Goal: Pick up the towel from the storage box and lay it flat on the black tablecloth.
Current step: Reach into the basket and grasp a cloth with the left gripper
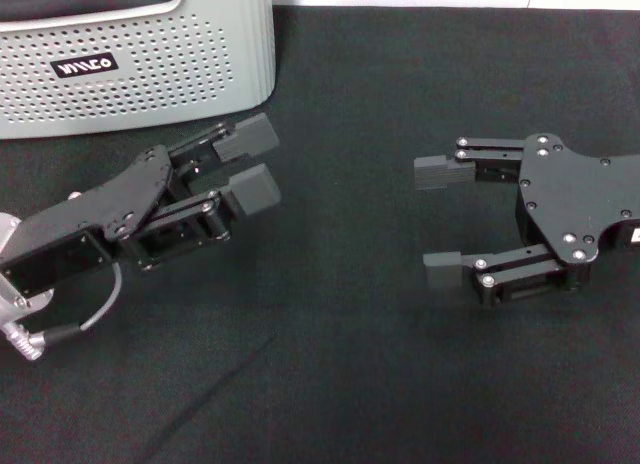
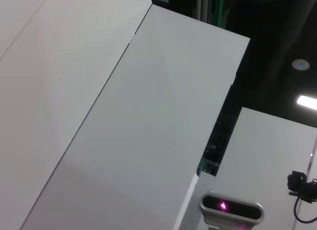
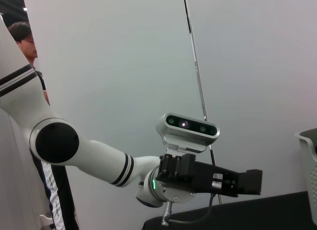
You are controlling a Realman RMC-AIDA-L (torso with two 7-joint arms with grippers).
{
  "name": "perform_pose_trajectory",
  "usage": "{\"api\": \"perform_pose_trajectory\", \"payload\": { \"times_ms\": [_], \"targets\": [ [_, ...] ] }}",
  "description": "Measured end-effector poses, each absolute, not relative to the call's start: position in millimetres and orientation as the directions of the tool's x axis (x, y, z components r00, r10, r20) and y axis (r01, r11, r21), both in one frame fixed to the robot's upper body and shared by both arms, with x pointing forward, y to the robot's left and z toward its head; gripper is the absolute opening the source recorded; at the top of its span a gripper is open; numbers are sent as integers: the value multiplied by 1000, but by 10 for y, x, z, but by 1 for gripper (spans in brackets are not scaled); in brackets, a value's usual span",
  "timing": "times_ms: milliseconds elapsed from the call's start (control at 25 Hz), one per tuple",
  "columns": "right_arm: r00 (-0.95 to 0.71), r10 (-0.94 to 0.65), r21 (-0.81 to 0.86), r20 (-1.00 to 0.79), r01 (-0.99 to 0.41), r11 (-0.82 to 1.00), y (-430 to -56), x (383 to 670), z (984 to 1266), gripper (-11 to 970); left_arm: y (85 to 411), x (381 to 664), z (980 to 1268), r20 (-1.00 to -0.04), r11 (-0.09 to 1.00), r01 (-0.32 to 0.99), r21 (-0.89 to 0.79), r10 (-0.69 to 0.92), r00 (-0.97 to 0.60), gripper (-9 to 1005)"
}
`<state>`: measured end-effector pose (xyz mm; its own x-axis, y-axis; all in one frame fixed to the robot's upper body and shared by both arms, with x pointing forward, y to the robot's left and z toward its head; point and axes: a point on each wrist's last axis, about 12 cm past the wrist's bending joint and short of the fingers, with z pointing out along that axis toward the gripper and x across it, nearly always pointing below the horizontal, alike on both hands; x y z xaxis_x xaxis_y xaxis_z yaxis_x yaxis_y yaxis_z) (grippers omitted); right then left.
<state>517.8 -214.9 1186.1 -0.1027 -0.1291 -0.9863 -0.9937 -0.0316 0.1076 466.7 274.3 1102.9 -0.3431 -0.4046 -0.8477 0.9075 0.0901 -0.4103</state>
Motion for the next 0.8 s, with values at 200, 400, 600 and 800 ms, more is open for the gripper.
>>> {"api": "perform_pose_trajectory", "payload": {
  "times_ms": [200, 400, 600, 800],
  "targets": [
    [-128, -104, 125, -986, -992, 34, -2208, 5247, 11828, 855, 2844, 4742, 11000, -840, 212, 878, -429, -452, -301, 763],
    [-190, 9, 189, -982, -970, 156, -2385, 5414, 11763, 854, 2951, 4831, 10952, -810, 322, 820, -474, -524, -262, 763],
    [-196, 89, 210, -977, -955, 209, -2505, 5532, 11746, 854, 3022, 4959, 10966, -787, 404, 771, -492, -584, -197, 762],
    [-171, 113, 193, -979, -953, 235, -2545, 5589, 11754, 854, 3059, 5102, 10950, -786, 488, 713, -502, -601, -142, 762]
  ]
}}
